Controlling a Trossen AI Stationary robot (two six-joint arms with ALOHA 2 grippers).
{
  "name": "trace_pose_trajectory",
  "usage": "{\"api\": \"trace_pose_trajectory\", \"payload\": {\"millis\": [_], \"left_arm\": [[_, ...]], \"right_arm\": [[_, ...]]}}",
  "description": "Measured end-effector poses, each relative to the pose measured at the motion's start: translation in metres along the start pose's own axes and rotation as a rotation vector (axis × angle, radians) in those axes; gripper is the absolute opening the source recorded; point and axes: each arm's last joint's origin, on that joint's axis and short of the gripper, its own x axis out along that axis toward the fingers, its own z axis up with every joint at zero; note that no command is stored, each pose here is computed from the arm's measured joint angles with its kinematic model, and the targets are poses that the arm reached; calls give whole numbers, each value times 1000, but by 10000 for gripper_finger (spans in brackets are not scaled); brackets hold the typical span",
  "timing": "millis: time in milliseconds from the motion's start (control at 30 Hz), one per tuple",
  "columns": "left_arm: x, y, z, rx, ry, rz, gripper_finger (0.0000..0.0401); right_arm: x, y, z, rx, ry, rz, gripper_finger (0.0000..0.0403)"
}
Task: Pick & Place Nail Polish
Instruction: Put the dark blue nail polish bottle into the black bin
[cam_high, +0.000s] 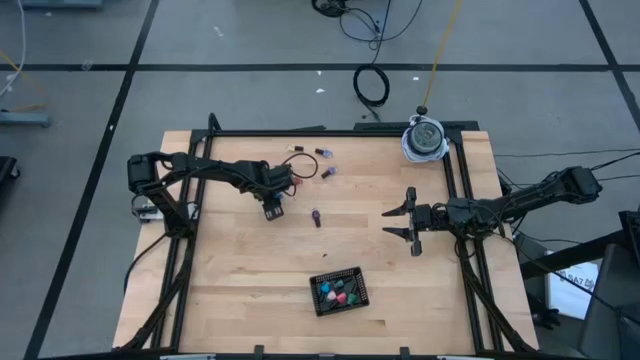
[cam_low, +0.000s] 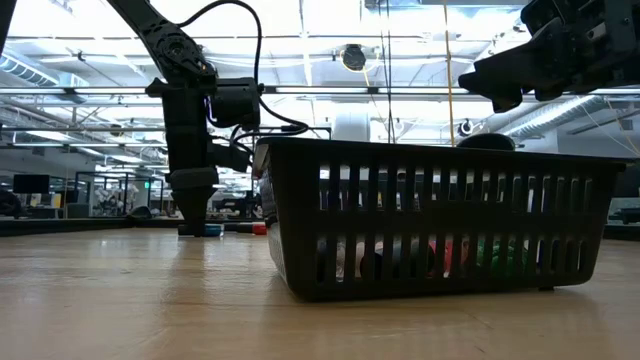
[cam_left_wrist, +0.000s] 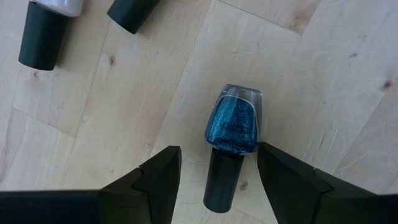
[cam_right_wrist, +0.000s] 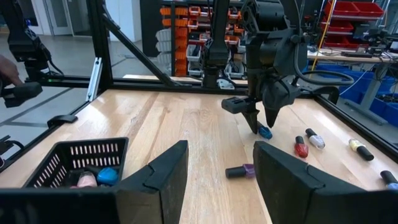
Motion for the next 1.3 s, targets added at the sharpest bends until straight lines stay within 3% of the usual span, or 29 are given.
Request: {"api": "trace_pose_trajectory", "payload": {"millis": [200,667,933,1067,1300], "left_arm": [[0,0,-2,5,21,-19,200],[0,-3,-4,-3,45,-100,35],[0,-5,1,-56,-10,-107,36],[-5,-16,5,-10,-82,-120,36],[-44,-42,13,70,-351,-155,36]], "right_arm": [[0,0,0,0,1,0,169],[0,0,-1,-2,11,0,169],[0,0,-1,-2,11,0,169],[0,0,-1,-2,11,0,169],[0,0,-1,-3,14,-1,169]]}}
